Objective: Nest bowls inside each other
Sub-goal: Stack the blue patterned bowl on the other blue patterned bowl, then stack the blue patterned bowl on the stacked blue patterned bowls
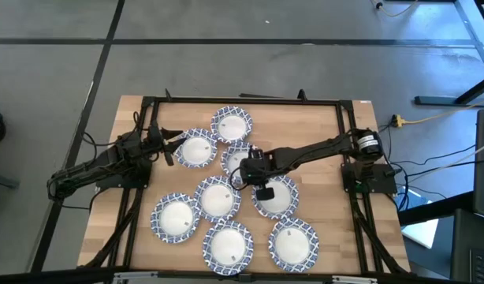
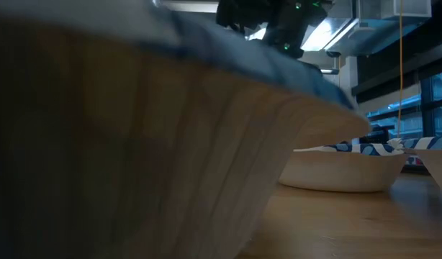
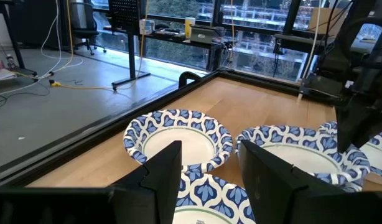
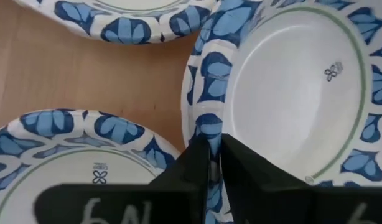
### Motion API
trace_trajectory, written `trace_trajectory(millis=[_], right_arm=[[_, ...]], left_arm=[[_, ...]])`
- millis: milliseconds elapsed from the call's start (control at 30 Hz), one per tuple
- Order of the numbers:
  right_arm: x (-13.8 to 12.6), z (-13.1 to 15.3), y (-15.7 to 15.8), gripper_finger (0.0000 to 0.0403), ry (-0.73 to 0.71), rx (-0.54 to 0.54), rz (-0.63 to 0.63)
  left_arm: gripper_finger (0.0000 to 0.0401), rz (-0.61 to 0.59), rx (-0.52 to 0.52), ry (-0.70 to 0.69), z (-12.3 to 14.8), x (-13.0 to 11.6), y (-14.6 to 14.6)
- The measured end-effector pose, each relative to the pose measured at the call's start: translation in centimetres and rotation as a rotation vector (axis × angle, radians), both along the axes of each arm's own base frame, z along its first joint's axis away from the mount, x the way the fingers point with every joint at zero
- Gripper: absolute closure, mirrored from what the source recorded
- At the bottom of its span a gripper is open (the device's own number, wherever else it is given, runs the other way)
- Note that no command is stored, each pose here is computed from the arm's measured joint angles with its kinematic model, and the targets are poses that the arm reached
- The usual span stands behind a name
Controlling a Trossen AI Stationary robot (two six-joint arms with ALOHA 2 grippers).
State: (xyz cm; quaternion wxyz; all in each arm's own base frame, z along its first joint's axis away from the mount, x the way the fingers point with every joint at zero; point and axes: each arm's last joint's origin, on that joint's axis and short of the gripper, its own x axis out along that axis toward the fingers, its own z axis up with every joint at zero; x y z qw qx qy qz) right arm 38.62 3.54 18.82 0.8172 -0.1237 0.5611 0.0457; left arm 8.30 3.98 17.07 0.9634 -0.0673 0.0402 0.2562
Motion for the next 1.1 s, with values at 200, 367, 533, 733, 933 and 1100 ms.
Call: trace_trajectory(millis=[200, 367, 533, 733, 933, 1100], right_arm=[[0.0, 0.1, -0.3, 0.0316, -0.003, -0.002, -0.035], [0.0, 0.3, -0.5, 0.0281, -0.008, -0.011, -0.040], [-0.3, 1.2, -0.7, 0.0266, -0.029, -0.032, -0.050], [-2.0, 2.9, -1.0, 0.0265, 0.022, -0.039, -0.069], [-3.8, 3.4, -1.9, 0.0265, 0.036, -0.004, -0.123], [-6.0, 2.6, -2.4, 0.0265, 0.018, 0.018, -0.164]], left_arm=[[0.0247, 0.000, 0.000, 0.000, 0.0, 0.0, 0.0], [0.0247, 0.000, 0.000, 0.000, 0.0, 0.0, 0.0], [0.0247, 0.000, 0.000, 0.000, 0.0, 0.0, 0.0], [0.0247, 0.000, 0.000, 0.000, 0.0, 0.0, 0.0], [0.0247, 0.000, 0.000, 0.000, 0.0, 0.0, 0.0], [0.0247, 0.000, 0.000, 0.000, 0.0, 0.0, 0.0]])
